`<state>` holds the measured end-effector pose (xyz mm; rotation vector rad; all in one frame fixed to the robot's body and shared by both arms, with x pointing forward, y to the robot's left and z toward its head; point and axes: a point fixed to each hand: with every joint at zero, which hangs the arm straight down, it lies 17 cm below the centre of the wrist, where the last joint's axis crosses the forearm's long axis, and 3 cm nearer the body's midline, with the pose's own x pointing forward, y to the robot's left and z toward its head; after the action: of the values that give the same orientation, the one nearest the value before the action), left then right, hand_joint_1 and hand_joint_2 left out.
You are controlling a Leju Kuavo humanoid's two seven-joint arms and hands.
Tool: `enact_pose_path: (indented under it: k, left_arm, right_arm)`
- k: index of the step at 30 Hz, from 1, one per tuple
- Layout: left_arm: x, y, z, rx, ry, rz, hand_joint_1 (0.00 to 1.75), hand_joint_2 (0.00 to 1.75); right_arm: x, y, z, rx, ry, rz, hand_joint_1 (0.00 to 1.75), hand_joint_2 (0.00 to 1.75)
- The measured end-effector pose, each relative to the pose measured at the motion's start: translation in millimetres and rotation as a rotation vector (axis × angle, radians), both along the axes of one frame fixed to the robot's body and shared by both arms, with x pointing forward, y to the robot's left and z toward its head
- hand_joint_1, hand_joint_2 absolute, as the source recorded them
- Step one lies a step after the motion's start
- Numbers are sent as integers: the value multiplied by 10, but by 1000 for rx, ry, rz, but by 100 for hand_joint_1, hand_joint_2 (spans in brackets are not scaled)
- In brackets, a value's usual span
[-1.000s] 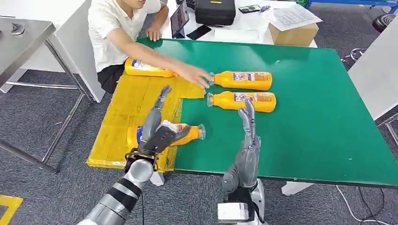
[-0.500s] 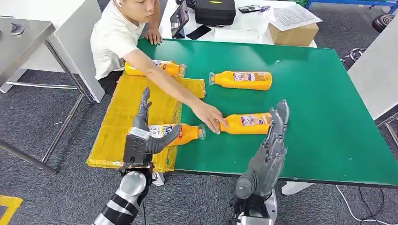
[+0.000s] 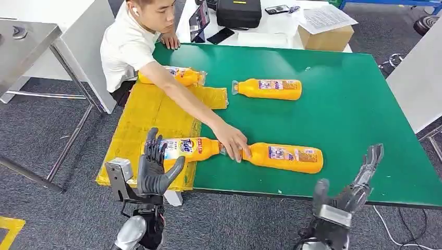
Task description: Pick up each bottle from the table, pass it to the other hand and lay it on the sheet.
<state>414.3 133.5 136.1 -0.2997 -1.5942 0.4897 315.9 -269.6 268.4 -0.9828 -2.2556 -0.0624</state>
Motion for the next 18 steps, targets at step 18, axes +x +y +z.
enact_pose_path:
  k: [18]
  left_arm:
    - [-123, -394, 202, 304, -150, -48, 0, 175]
  right_arm:
    - [449, -324, -973, -701, 354, -242, 0, 175]
